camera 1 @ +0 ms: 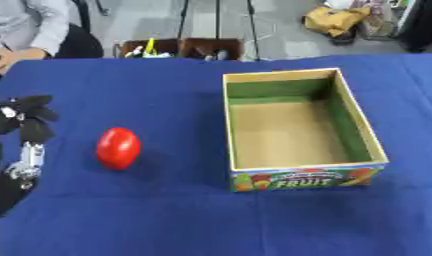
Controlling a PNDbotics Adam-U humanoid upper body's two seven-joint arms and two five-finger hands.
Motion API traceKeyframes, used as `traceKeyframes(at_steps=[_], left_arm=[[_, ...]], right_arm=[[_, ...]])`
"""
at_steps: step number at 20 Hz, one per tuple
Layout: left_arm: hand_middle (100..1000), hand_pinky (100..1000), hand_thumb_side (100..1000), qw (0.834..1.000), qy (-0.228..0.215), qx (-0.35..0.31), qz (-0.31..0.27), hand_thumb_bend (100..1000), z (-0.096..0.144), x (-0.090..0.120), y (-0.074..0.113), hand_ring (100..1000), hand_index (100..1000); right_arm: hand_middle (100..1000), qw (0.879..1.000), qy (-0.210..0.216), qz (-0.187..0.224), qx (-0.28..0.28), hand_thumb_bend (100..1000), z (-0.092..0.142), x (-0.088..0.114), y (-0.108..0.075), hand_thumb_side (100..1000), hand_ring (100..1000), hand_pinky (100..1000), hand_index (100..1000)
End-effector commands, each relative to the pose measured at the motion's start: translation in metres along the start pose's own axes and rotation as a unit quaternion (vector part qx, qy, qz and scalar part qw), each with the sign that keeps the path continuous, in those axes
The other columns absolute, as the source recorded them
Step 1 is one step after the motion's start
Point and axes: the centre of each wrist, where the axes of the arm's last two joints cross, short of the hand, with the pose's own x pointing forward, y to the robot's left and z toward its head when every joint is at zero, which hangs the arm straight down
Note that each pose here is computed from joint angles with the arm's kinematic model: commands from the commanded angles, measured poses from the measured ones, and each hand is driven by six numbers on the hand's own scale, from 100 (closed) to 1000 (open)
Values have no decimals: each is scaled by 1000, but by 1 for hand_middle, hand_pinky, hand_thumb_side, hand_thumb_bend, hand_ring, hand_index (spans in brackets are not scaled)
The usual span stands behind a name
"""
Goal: Pick up objects on the table and place them in the box.
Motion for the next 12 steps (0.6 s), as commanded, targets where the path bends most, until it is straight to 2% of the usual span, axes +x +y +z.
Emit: traceKeyframes(at_steps=[1,5,6,7,9,10,12], left_arm=[[659,518,806,995,-29,-72,-58,100,-12,0,20,560,911],[692,538,871,986,-52,-127,-90,100,-23,-9,32,598,912],[698,541,903,984,-58,-137,-99,129,-25,-12,35,605,913],[702,543,924,982,-61,-144,-105,171,-27,-15,37,610,913],[722,558,1000,978,-68,-158,-118,319,-31,-20,41,631,923],[729,563,1000,976,-72,-165,-123,386,-33,-22,42,640,927],[747,578,1000,972,-78,-178,-131,444,-37,-30,44,663,942]], right_arm=[[227,1000,-18,1,3,100,-5,7,-3,746,100,210,405],[228,1000,-18,1,6,100,-5,7,-3,747,100,210,405],[228,1000,-18,0,7,100,-5,7,-3,748,100,210,405],[228,1000,-19,1,8,100,-4,7,-3,748,100,210,405],[227,1000,-18,1,9,100,-4,7,-3,749,100,210,405],[228,1000,-18,1,9,100,-4,7,-3,749,100,210,405],[227,1000,-18,1,11,100,-4,7,-3,749,100,210,405]])
